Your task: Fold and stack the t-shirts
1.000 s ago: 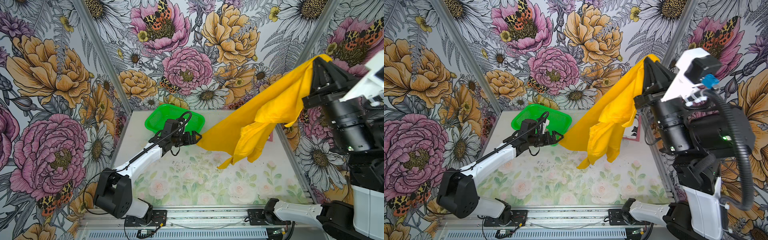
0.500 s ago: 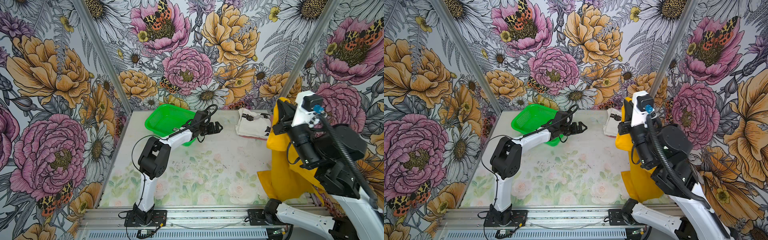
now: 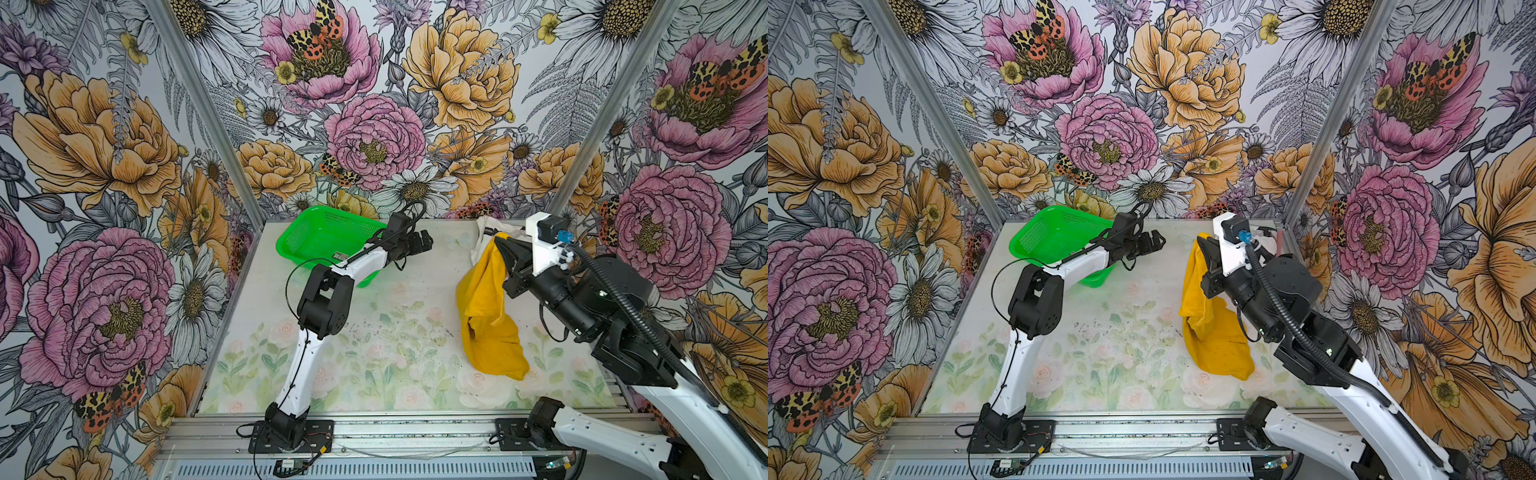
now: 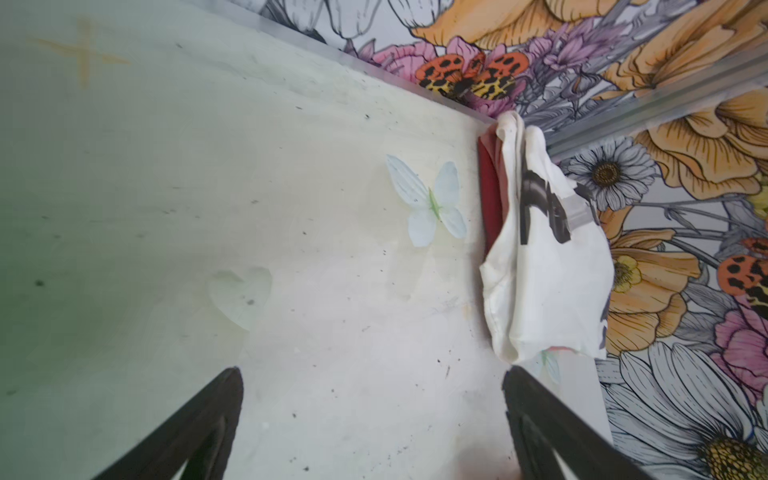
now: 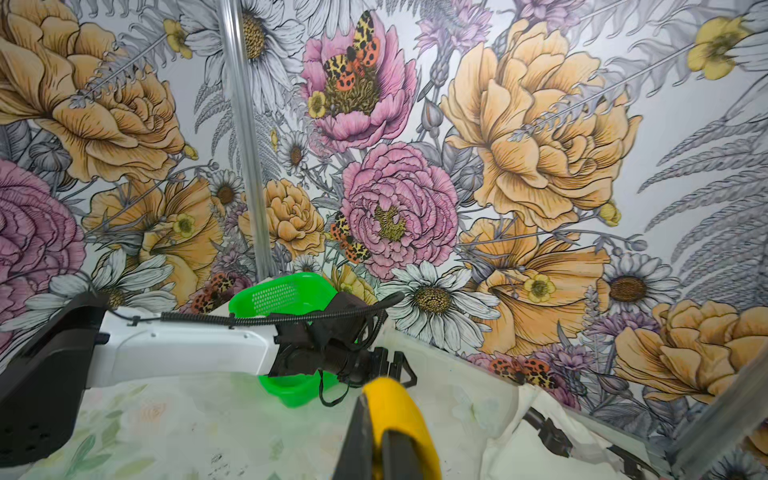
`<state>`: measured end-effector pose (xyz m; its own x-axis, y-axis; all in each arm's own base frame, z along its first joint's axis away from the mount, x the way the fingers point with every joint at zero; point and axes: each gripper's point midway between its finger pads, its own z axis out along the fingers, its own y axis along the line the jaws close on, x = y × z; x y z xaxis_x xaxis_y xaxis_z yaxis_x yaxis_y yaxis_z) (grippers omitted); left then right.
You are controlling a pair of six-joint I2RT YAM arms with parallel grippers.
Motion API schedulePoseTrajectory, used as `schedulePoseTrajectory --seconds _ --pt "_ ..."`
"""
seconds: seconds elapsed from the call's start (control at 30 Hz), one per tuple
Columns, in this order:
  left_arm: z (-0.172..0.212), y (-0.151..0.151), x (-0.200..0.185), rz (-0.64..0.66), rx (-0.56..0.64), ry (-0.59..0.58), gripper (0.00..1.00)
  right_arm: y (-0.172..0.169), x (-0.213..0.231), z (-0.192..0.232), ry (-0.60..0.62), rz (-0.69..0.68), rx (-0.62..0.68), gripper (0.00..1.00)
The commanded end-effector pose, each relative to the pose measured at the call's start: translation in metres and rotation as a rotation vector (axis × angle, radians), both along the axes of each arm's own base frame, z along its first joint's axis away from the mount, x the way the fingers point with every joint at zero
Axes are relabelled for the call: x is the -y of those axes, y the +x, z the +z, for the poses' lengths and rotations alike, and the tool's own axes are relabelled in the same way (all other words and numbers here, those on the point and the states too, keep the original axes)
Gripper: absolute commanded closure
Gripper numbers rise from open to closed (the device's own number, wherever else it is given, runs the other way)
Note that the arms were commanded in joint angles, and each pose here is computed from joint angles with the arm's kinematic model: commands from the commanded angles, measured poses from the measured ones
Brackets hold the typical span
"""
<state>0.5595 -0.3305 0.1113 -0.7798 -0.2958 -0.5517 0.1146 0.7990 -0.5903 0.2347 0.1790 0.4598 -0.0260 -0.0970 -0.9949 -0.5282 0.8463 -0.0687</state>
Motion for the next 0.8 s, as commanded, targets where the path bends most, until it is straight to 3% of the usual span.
schedulePoseTrajectory --seconds 0.0,0.23,0.37,0.47,0.57,0.77 --pt "0.008 0.022 -0.065 0.138 0.008 0.060 0.01 -0.004 -0.035 -0.028 0.008 0.154 -0.108 1.00" --pt "0.022 0.048 -0.115 0.134 0.045 0.035 0.01 -0.006 -0.070 -0.058 0.005 0.262 -0.212 1.00" --pt "0.074 0.034 -0.107 0.029 0.111 -0.033 0.01 -0.008 -0.094 -0.059 -0.002 0.331 -0.230 1.00" --pt "0.140 -0.005 -0.108 -0.017 0.197 -0.125 0.01 -0.006 -0.124 -0.053 -0.015 0.408 -0.238 1.00" --pt "0.204 -0.058 -0.138 0.004 0.269 -0.159 0.01 -0.004 -0.162 -0.037 -0.035 0.499 -0.210 1.00" --pt "0.232 -0.141 -0.277 0.258 0.275 -0.184 0.01 -0.006 -0.223 0.041 0.041 0.679 -0.082 1.00"
